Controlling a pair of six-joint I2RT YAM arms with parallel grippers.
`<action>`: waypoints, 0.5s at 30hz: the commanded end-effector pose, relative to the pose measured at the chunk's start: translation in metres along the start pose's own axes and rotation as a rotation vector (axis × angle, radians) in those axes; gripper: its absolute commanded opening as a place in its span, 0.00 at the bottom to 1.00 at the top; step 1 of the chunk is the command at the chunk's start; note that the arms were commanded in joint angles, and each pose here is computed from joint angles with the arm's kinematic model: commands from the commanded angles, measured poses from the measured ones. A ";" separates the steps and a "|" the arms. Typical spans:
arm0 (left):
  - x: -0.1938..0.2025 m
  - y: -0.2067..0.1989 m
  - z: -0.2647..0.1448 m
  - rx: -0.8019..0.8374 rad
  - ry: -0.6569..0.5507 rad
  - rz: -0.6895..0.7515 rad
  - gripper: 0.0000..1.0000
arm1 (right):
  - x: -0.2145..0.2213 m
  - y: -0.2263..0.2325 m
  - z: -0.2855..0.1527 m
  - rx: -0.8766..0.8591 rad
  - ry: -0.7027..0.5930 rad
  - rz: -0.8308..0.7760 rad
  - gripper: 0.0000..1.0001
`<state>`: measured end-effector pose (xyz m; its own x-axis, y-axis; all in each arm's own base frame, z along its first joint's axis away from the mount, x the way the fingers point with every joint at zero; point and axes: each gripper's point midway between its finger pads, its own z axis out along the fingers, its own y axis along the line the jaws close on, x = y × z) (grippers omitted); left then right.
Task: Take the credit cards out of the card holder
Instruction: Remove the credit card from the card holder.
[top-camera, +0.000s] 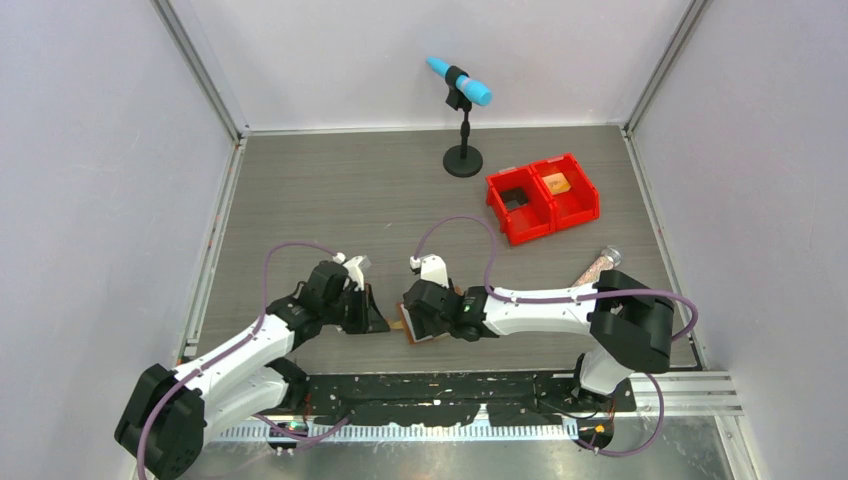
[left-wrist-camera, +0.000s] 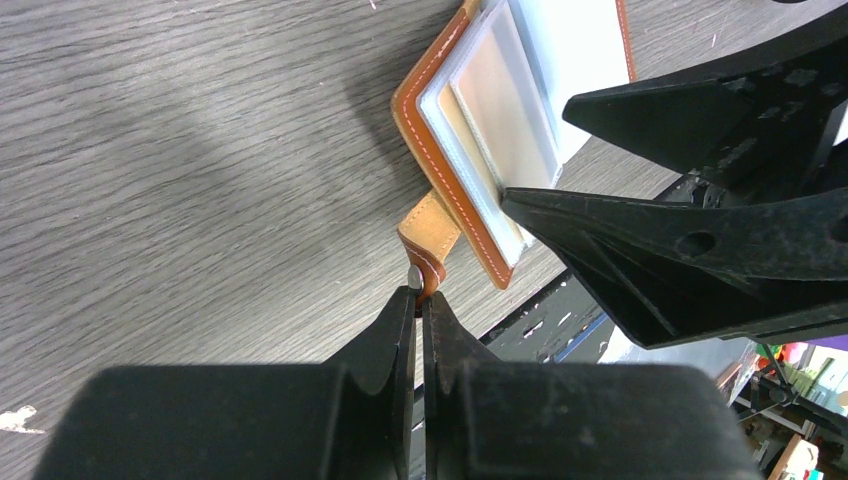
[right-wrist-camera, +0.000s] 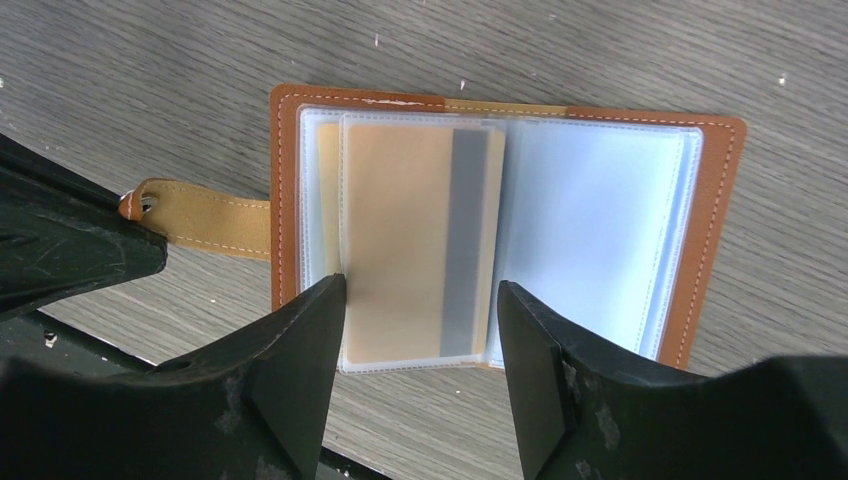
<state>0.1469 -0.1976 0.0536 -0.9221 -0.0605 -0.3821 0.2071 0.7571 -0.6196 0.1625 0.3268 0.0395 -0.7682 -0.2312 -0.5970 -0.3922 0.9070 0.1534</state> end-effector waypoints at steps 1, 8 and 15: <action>-0.002 -0.001 0.001 0.010 -0.019 0.018 0.00 | -0.012 -0.007 -0.012 0.033 -0.040 0.009 0.64; -0.001 0.001 0.001 0.005 -0.018 0.017 0.00 | -0.013 -0.009 -0.015 0.038 -0.047 0.010 0.65; 0.000 0.004 0.001 -0.010 -0.014 0.013 0.00 | -0.016 -0.017 -0.024 0.058 -0.059 0.008 0.65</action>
<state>0.1452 -0.1965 0.0505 -0.9244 -0.0594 -0.3767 0.2031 0.7593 -0.6182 0.1640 0.3191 0.0494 -0.7599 -0.2256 -0.6097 -0.3830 0.9131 0.1395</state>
